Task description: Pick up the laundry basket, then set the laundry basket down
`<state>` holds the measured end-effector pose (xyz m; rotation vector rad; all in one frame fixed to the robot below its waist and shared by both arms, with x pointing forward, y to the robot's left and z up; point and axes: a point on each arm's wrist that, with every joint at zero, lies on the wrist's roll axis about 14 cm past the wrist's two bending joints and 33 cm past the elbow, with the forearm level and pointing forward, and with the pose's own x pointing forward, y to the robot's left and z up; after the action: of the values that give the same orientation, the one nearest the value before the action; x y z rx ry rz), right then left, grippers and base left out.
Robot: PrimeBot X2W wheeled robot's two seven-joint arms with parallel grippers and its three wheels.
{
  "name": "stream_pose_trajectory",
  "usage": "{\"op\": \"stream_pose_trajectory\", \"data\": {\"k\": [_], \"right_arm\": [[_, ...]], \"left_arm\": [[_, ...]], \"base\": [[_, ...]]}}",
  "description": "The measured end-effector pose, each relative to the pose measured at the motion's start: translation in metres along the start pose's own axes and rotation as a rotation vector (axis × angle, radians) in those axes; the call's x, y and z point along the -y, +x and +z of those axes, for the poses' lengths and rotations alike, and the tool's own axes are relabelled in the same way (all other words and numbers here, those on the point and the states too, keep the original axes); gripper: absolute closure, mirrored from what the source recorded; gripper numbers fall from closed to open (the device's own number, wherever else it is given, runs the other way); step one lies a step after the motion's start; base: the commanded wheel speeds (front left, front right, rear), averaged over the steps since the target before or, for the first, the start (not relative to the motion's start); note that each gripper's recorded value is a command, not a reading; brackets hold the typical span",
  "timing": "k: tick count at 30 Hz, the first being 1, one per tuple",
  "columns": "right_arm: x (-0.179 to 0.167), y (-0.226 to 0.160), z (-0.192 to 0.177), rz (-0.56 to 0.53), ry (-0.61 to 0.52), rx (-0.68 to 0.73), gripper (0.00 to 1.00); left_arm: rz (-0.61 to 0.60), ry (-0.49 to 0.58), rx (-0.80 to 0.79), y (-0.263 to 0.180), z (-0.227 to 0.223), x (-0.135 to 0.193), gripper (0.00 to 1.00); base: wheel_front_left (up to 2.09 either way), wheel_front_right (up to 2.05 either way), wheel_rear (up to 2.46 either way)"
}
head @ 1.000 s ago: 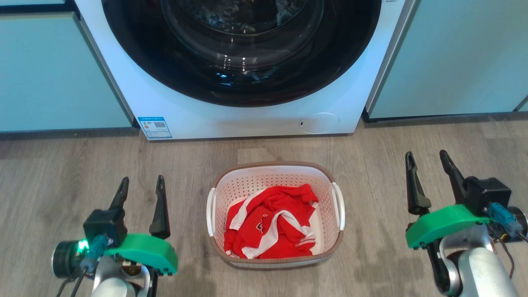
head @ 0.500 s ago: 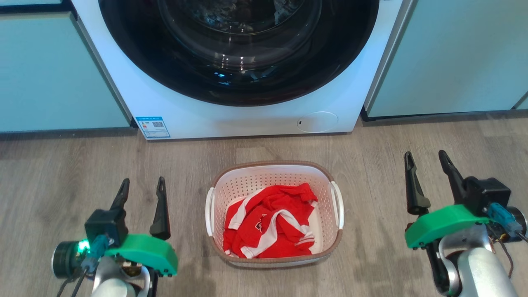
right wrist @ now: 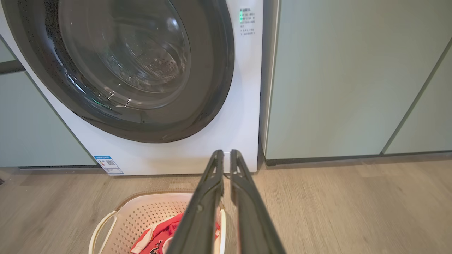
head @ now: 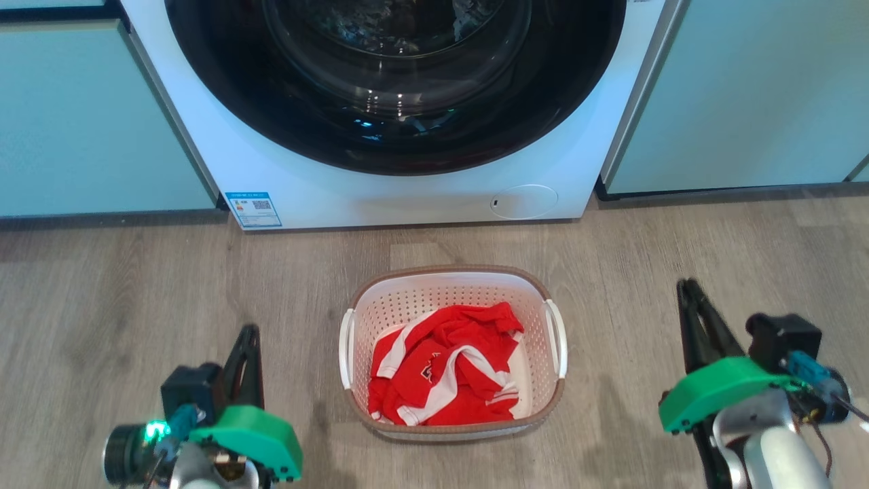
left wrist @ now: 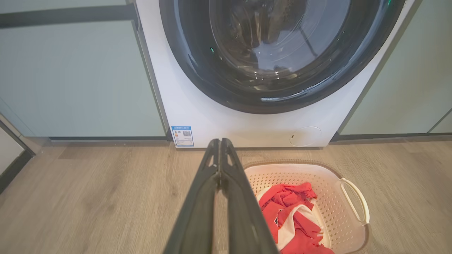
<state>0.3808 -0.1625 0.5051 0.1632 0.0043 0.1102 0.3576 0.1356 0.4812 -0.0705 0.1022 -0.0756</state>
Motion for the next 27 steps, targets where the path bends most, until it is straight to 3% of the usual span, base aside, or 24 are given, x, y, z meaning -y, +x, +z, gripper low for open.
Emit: {"op": "stream_pose_trajectory", "data": {"k": [4, 27], "right_arm": [[0.002, -0.009, -0.015, -0.015, 0.044, -0.041, 1.0], [0.009, -0.01, -0.017, -0.056, 0.324, -0.037, 1.0]], "left_arm": [[0.008, -0.035, -0.055, -0.008, -0.016, -0.002, 1.0], [0.043, -0.305, -0.147, -0.005, -0.03, -0.013, 1.0]], "base": [[0.0, 0.0, 0.0], [0.0, 0.0, 0.0]]}}
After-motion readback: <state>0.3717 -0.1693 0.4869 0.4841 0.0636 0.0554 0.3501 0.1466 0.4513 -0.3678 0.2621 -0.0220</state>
